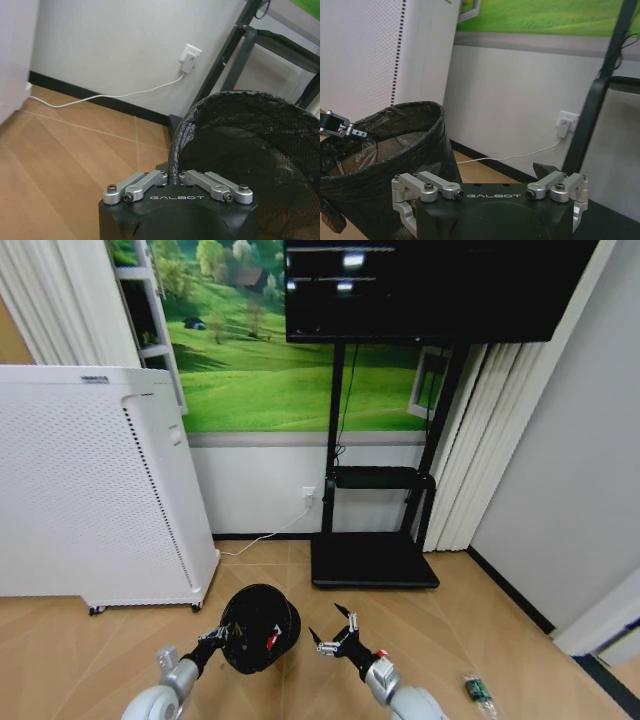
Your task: Pick up the trash bin and place the garbage on the floor into it.
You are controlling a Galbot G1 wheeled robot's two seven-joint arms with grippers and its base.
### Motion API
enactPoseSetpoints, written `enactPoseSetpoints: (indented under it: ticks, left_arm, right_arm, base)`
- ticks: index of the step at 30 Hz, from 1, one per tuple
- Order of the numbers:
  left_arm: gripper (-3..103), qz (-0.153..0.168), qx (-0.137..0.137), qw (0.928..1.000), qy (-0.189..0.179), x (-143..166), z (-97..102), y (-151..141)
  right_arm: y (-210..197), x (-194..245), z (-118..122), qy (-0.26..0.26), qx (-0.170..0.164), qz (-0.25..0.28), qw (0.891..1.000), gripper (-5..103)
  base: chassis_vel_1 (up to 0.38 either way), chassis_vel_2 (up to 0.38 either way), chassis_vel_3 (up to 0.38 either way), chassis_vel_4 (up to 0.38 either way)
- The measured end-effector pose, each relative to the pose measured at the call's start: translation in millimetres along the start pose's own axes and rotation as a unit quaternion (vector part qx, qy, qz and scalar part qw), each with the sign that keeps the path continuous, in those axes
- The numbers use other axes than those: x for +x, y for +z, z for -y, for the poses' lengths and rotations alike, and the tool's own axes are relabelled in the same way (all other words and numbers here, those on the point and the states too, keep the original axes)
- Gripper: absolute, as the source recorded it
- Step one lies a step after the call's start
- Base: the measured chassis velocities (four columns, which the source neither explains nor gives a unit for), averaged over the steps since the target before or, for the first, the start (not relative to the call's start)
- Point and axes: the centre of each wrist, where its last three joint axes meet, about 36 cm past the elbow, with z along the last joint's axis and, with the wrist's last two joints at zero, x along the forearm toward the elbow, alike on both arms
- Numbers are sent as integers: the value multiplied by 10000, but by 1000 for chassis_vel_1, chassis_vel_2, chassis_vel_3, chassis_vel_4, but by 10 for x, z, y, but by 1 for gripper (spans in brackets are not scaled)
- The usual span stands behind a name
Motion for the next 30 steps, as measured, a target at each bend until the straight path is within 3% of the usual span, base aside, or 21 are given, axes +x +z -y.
enactPoseSetpoints:
  ticks: [10, 13, 16, 23, 30]
  left_arm:
    - [3, 298, -7, 9988, -399, 115, -180, -181]
    - [3, 477, -40, 9926, -1114, 220, -347, -349]
    - [3, 530, -15, 9899, -1317, 232, -398, -415]
    - [3, 517, 28, 9900, -1312, 194, -406, -415]
    - [3, 461, 112, 9898, -1345, 167, -439, -351]
  right_arm:
    - [228, -88, -98, 523, 73, -450, 9976, 100]
    - [279, -117, -186, 742, -53, -751, 9944, 100]
    - [339, -163, -259, 853, -151, -938, 9918, 100]
    - [727, -269, -387, 906, -276, -1488, 9843, 100]
    - [1287, -276, -390, 768, 68, -2222, 9719, 100]
  base:
    - [-175, -205, 180, 167]
    - [43, 47, -34, -22]
    - [91, 87, -63, -45]
    - [32, 14, -15, -14]
    - [0, 0, 0, 0]
